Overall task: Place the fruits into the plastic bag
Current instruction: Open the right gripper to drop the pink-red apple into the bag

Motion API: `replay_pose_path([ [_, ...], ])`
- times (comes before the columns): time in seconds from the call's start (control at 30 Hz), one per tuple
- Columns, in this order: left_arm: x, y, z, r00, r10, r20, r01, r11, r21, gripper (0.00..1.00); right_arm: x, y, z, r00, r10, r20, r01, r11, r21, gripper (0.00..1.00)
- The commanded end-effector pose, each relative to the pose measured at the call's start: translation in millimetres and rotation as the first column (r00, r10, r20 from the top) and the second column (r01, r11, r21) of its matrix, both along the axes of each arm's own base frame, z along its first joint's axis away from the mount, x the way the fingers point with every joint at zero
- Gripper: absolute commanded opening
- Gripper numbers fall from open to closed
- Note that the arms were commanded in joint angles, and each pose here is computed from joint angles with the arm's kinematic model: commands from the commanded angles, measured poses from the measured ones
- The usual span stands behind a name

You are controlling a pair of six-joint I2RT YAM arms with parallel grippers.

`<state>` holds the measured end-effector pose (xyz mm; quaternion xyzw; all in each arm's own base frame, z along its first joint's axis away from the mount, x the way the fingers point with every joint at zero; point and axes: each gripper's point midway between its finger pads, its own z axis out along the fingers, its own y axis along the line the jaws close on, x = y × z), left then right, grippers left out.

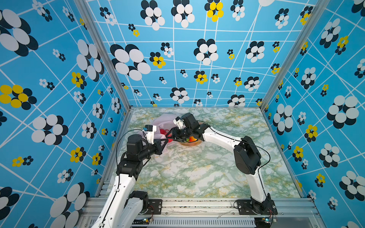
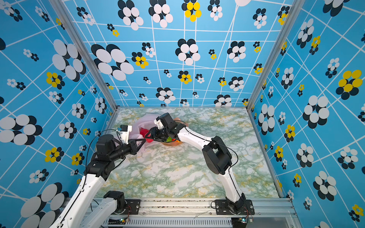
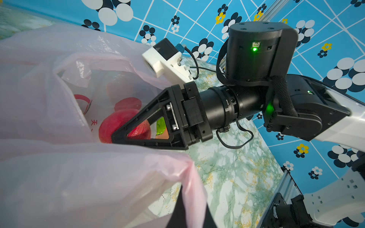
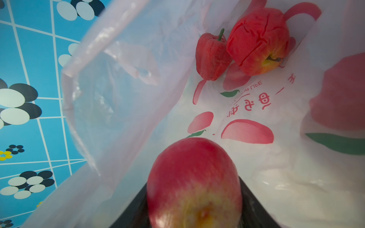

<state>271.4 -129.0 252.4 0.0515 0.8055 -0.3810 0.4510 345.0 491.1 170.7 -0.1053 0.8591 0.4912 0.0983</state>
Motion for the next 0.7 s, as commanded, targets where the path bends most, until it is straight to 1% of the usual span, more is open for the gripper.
replay_pose_path([
  [0.0,-3.0,-1.9,-1.7,1.000,-0.014,0.009,0.013,1.000,0.014,0.00,-2.5,9.3,-5.0,1.000,0.024,-0.021,-0.024,1.000,0.004,0.64],
  [0.1,-3.1,-1.9,-1.8,1.000,-0.014,0.009,0.014,1.000,0.015,0.00,-1.9,12.1,-0.7,0.999,0.028,-0.015,-0.028,0.999,0.015,0.68],
  [0.17,-3.3,-1.8,-1.4,1.000,-0.013,0.010,0.013,1.000,0.015,0.00,-1.2,13.0,1.7,1.000,0.029,-0.013,-0.029,0.999,0.020,0.72],
  [0.23,-3.4,-1.8,-1.9,1.000,-0.014,0.009,0.014,1.000,0.015,0.00,-1.2,13.3,4.3,1.000,0.029,-0.008,-0.029,0.999,0.024,0.74],
  [0.33,-3.6,-1.6,-1.4,1.000,-0.013,0.010,0.012,1.000,0.015,0.00,-2.0,14.3,8.0,0.999,0.032,-0.001,-0.032,0.999,0.033,0.81],
  [0.37,-3.7,-1.7,-1.6,1.000,-0.013,0.009,0.013,1.000,0.015,0.00,-2.0,14.3,8.7,0.999,0.032,0.000,-0.032,0.999,0.034,0.98],
  [0.67,-4.3,-1.7,-1.2,1.000,-0.013,0.013,0.012,1.000,0.017,0.00,-3.0,13.0,17.8,0.999,0.035,0.022,-0.036,0.998,0.046,1.00],
])
